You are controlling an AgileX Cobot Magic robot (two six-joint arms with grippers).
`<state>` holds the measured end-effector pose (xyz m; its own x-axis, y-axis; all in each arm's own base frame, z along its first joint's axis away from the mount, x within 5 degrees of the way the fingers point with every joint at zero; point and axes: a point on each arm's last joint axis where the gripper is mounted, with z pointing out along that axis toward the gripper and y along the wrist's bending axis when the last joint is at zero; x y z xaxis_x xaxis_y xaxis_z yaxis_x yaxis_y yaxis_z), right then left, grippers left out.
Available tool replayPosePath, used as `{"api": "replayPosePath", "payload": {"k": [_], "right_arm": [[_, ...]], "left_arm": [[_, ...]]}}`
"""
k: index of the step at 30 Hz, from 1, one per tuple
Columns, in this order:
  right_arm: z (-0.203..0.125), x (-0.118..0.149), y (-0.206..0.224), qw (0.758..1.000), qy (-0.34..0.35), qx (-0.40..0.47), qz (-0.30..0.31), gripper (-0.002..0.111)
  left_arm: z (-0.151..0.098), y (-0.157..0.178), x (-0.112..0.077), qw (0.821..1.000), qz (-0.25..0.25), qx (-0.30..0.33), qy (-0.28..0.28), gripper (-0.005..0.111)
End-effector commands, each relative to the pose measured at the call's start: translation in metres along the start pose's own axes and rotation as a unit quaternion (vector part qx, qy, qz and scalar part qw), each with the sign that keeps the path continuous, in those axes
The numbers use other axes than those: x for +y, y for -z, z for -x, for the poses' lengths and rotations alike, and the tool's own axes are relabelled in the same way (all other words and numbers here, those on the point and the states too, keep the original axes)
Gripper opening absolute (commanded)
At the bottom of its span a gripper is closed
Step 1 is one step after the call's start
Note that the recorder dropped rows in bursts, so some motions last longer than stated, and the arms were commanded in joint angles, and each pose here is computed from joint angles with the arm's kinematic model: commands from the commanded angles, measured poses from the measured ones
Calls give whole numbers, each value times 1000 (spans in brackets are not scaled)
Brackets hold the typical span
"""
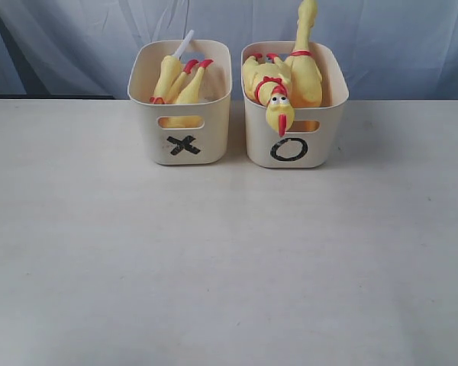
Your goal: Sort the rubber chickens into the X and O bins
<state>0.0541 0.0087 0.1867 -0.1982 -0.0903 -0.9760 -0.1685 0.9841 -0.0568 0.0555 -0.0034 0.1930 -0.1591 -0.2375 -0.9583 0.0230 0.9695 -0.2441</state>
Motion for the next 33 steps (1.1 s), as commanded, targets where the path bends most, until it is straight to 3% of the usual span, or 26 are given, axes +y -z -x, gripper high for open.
{"api": "replayPosePath", "payload": {"k": [1, 9, 17, 33], "right_arm": [[1, 0, 0, 1000, 0, -9, -2, -1], [1, 0, 0, 1000, 0, -9, -2, -1], [1, 0, 0, 1000, 0, -9, -2, -1], [1, 0, 0, 1000, 0, -10, -2, -1]], "left_arm": [[-1, 0, 1, 1000, 2, -3, -2, 0], [3, 0, 0, 1000, -3, -22, -6, 0], [3, 0, 0, 988, 0, -21, -156, 0], [1, 0, 0, 989, -1, -16, -148, 0]]}}
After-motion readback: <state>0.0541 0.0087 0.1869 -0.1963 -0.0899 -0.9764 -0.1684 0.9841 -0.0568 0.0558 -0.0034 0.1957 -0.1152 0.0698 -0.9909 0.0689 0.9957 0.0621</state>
